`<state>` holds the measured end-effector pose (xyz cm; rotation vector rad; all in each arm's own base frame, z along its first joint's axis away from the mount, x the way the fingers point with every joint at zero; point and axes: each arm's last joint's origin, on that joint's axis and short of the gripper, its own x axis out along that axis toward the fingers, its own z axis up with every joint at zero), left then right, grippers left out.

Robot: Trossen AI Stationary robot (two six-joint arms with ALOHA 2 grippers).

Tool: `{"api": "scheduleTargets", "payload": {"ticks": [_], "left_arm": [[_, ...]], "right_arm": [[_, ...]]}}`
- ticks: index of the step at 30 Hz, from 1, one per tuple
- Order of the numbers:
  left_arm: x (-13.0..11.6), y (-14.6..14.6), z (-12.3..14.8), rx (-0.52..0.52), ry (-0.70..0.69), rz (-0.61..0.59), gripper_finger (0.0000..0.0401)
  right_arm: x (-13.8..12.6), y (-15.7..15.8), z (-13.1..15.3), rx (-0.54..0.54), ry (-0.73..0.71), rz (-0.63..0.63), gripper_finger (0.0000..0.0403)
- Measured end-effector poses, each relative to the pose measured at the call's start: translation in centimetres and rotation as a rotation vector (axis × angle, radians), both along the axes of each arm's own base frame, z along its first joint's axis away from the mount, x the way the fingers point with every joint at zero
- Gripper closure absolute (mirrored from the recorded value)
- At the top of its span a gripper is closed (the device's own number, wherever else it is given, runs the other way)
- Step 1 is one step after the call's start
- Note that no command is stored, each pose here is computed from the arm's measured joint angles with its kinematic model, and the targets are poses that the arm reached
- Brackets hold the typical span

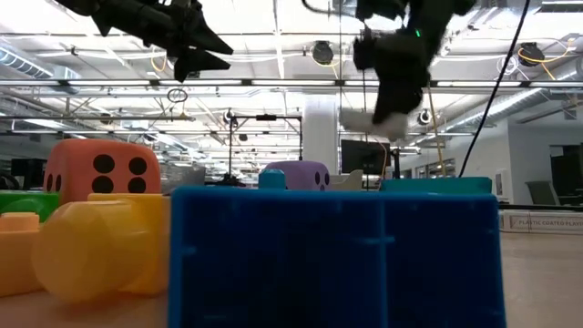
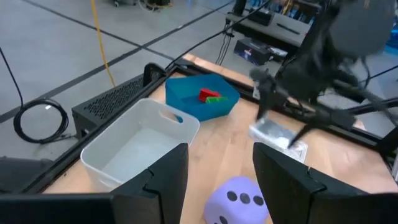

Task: Pick & Place Toys
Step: Put the black deck of cards into the gray bin

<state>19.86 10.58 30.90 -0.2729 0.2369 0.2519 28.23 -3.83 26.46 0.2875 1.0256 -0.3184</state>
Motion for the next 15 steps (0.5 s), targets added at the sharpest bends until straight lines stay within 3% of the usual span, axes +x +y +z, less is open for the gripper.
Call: {"api": "scheduleTargets", "payload": {"ticks": [7, 12, 15], "left_arm": [[0.1, 0.1, 0.4, 0.022, -0.041, 0.0, 0.0212], [0.2, 0.1, 0.7, 0.019, -0.073, 0.005, 0.0212], [0.2, 0.1, 0.9, 0.015, -0.094, 0.008, 0.0212]], "right_arm": [[1.5, -5.1, 7.5, -0.215, -0.12, 0.044, 0.0103], [2.5, -10.6, 9.3, -0.329, -0.133, 0.02, 0.0103], [3.6, -13.8, 8.4, -0.282, -0.13, 0.037, 0.0103]]}}
